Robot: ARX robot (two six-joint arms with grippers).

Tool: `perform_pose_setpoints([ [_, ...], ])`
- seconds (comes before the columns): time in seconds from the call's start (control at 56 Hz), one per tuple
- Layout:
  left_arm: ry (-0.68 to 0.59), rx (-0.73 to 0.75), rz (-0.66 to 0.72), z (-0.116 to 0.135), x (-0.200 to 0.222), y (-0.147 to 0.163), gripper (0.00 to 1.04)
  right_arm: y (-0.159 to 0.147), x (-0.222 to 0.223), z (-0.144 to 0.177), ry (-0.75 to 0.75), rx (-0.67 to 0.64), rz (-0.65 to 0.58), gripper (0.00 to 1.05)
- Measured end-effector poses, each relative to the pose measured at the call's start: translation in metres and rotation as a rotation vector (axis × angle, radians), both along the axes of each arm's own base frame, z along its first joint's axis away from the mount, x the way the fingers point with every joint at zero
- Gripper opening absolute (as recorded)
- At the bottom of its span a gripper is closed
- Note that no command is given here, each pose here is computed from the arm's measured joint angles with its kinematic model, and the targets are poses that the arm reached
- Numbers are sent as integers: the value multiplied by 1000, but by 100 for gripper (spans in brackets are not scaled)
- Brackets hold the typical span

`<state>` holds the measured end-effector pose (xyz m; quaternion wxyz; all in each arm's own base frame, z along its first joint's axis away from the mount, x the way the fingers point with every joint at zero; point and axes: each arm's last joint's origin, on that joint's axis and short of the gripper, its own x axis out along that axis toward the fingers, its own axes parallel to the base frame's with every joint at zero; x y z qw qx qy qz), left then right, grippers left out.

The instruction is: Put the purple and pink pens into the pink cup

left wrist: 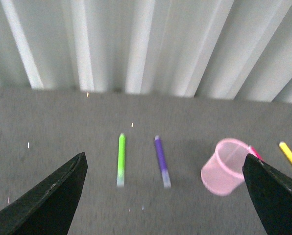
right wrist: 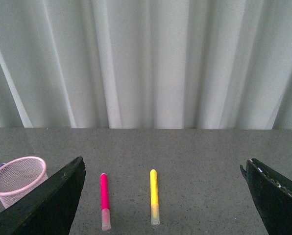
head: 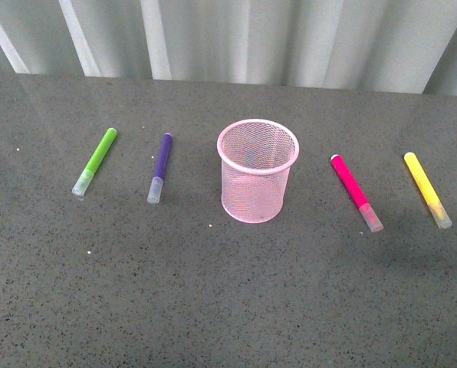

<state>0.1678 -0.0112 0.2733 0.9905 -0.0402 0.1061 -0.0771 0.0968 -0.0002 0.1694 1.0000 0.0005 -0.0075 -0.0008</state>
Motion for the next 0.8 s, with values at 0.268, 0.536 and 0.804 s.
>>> perform_pose_setpoints([
  [0.268, 270, 85, -83, 4, 130, -38, 98, 0, 0, 0, 0, 0, 0, 98],
  [0.536, 596, 112, -150, -56, 216, -82, 98, 0, 0, 0, 0, 0, 0, 98],
  [0.804, 700, 168, -141, -111, 233, -91, 98, 0, 0, 0, 0, 0, 0, 98],
])
